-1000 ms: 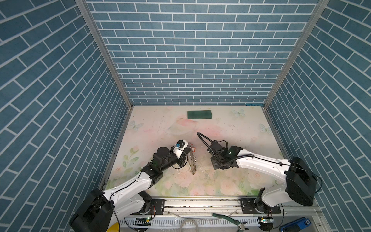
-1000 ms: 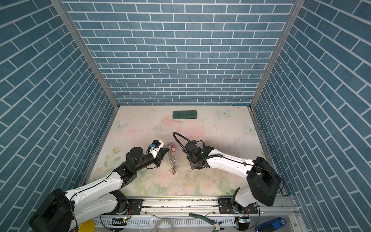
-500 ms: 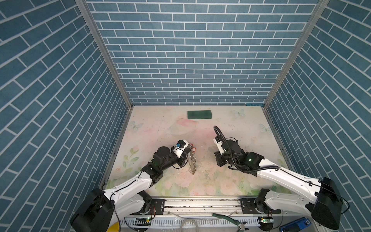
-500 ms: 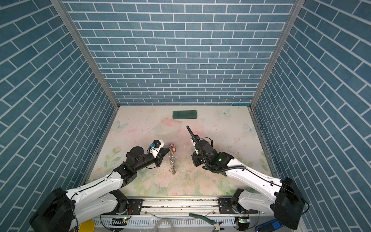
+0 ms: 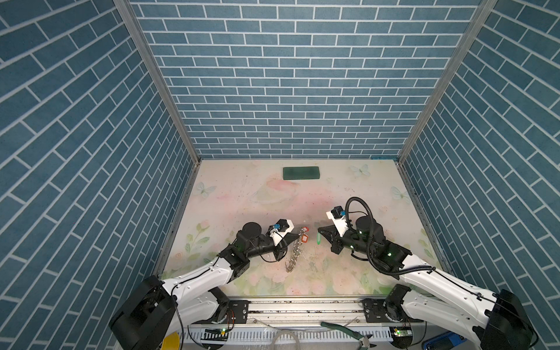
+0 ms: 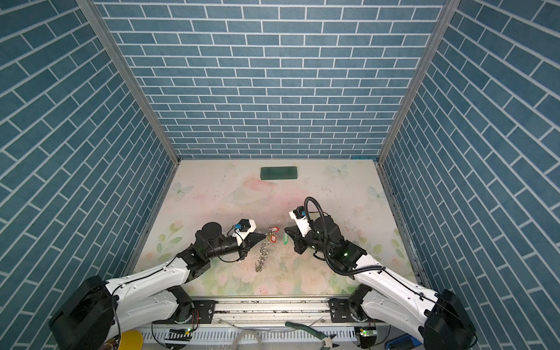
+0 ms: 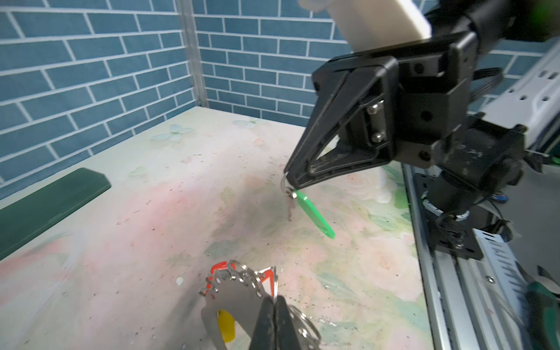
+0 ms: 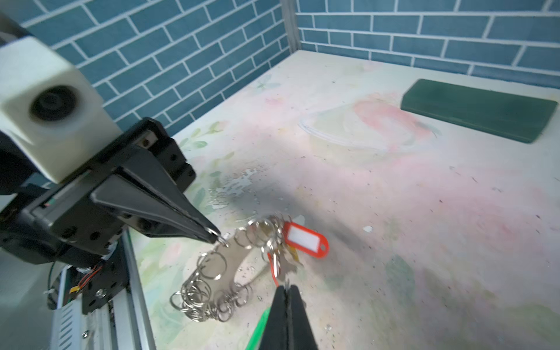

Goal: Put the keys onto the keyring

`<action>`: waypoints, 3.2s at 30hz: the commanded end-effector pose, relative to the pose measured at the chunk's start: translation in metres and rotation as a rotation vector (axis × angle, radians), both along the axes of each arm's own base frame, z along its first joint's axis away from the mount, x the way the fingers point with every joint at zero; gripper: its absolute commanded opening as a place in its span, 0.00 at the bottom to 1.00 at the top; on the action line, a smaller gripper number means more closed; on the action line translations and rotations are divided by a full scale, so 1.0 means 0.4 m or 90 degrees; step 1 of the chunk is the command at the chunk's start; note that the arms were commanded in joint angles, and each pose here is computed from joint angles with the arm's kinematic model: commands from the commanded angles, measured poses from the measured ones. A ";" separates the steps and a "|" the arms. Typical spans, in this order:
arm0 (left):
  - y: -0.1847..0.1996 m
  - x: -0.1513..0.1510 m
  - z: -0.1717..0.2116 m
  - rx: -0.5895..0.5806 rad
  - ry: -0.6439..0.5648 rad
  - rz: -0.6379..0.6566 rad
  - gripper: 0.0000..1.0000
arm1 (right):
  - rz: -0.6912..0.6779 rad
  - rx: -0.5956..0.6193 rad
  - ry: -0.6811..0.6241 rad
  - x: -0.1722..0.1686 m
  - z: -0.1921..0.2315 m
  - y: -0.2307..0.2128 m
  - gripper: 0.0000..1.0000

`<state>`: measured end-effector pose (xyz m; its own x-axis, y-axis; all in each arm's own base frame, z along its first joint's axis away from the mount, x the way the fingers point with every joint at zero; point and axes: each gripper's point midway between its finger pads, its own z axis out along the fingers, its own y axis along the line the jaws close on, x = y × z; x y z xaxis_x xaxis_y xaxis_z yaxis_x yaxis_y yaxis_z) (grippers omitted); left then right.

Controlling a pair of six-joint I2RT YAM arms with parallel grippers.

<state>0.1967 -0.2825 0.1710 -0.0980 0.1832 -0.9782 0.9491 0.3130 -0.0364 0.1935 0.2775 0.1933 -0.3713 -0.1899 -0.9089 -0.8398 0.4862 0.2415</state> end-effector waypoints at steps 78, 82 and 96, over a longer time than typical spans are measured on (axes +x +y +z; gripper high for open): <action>-0.065 -0.112 -0.008 -0.033 0.006 -0.231 0.00 | 0.292 0.024 -0.216 -0.114 -0.023 0.050 0.00; -0.066 -0.112 -0.008 -0.032 0.006 -0.231 0.00 | 0.295 0.025 -0.219 -0.113 -0.019 0.055 0.00; -0.067 -0.094 -0.026 -0.005 0.004 -0.203 0.00 | 0.317 0.035 -0.224 -0.127 -0.004 0.067 0.00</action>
<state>0.1634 -0.3039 0.1554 -0.0658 0.1984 -0.9779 0.9976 0.0323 -0.0606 0.1421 0.2960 0.1728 -0.0175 -0.2562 -0.9665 -0.9991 0.0425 0.0068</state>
